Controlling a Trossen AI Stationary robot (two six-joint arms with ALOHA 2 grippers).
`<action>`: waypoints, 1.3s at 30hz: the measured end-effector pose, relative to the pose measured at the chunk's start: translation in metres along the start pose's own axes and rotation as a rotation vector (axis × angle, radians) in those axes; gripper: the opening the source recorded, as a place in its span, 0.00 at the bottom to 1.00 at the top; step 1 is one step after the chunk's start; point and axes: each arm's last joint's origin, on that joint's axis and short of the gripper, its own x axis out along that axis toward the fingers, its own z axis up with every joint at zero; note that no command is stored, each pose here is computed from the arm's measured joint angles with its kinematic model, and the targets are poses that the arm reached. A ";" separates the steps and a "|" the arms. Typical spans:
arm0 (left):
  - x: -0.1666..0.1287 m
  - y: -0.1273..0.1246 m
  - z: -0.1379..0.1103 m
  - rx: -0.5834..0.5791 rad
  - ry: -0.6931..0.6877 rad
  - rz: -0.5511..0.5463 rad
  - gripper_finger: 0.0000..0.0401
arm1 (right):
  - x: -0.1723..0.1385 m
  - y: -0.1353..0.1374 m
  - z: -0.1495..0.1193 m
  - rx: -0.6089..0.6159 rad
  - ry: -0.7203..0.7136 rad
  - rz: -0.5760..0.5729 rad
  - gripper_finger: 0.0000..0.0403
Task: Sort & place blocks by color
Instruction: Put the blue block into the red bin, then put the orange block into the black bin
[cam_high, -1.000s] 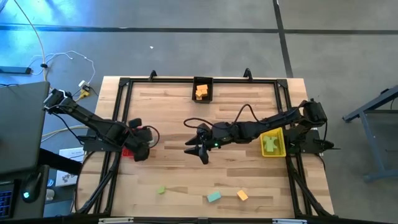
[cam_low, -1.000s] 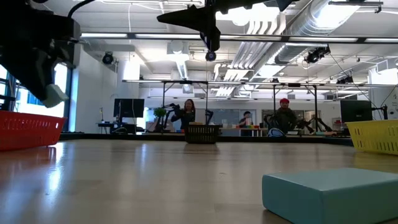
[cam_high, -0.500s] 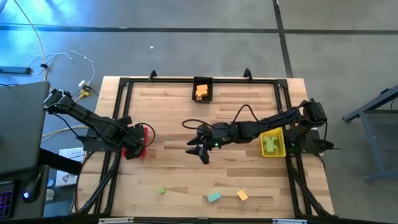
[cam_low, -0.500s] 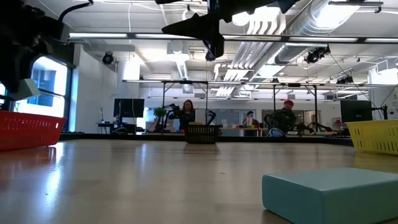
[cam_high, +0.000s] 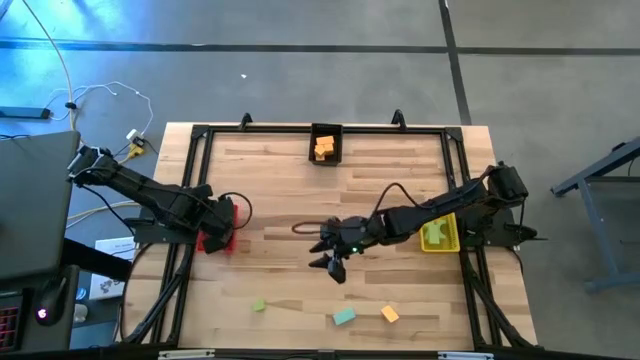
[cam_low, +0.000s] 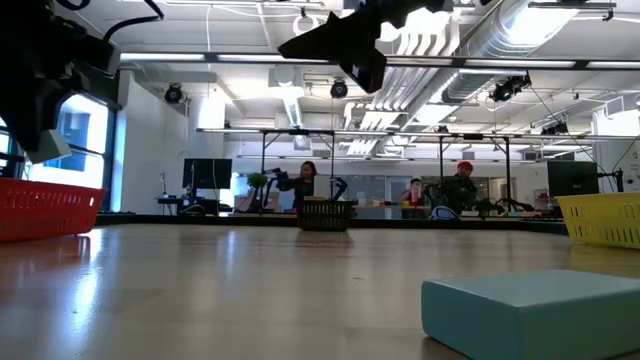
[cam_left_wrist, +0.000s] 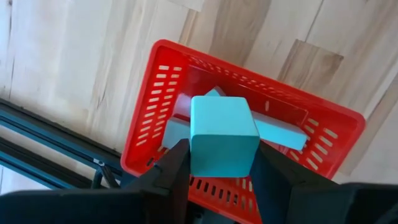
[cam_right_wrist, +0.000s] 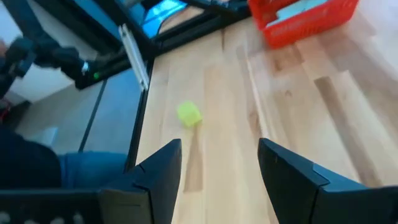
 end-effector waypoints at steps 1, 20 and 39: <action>0.000 0.001 0.001 -0.002 0.003 0.002 0.29 | 0.000 0.003 -0.002 -0.008 0.011 0.003 0.49; 0.003 0.010 0.010 -0.016 0.028 -0.038 0.45 | -0.002 0.042 -0.037 -0.118 0.128 0.030 0.49; 0.001 -0.004 0.026 0.000 -0.088 -0.250 0.45 | -0.020 0.067 -0.080 0.116 0.461 -0.136 0.49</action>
